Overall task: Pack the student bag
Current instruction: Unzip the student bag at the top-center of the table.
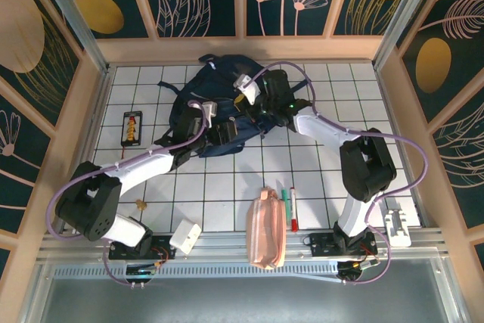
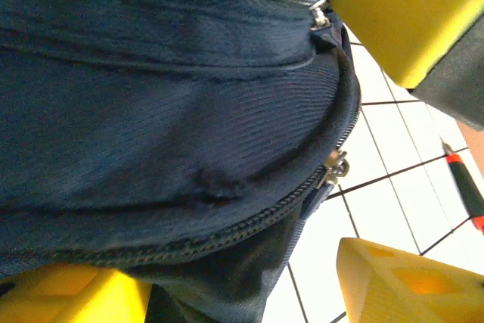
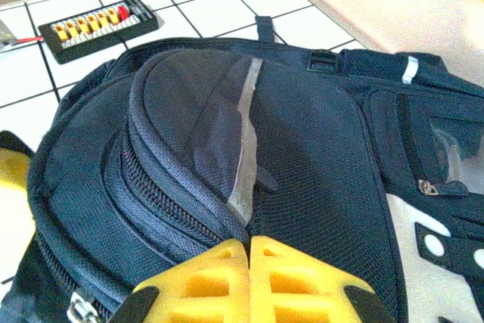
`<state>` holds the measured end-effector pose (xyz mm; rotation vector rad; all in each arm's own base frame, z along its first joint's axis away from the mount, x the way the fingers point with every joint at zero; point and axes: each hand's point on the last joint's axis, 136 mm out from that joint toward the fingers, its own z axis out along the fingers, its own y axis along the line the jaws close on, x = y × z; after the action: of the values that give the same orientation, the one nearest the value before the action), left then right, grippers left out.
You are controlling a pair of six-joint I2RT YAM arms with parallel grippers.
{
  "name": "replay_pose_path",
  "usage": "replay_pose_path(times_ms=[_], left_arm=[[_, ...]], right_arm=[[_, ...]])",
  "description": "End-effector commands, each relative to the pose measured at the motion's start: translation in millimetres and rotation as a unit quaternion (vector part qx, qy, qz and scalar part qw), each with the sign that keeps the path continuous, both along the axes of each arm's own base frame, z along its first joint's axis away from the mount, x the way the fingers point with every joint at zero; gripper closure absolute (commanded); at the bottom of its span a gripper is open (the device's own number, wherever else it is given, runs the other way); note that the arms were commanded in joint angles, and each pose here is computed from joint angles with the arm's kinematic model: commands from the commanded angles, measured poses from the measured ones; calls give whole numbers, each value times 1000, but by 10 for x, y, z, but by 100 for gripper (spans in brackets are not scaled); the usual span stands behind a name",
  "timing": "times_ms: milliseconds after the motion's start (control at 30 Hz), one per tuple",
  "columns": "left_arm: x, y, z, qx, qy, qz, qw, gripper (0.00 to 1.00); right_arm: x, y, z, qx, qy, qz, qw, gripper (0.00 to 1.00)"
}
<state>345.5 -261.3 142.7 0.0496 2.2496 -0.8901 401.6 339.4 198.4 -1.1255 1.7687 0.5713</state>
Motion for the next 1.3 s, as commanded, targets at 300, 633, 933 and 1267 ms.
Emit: replay_pose_path(times_ms=[300,633,933,1267], left_arm=[[-144,51,482,11,57,38,998,50],[-206,-15,490,57,58,20,996,43],[-305,-177,814,18,24,-9,1000,48],[-325,-218,504,70,53,35,995,48]], right_arm=[[62,321,146,30,9,12,999,100],[45,345,107,24,8,19,1000,100],[-7,356,76,29,10,38,999,100],[-4,384,100,31,18,44,998,100]])
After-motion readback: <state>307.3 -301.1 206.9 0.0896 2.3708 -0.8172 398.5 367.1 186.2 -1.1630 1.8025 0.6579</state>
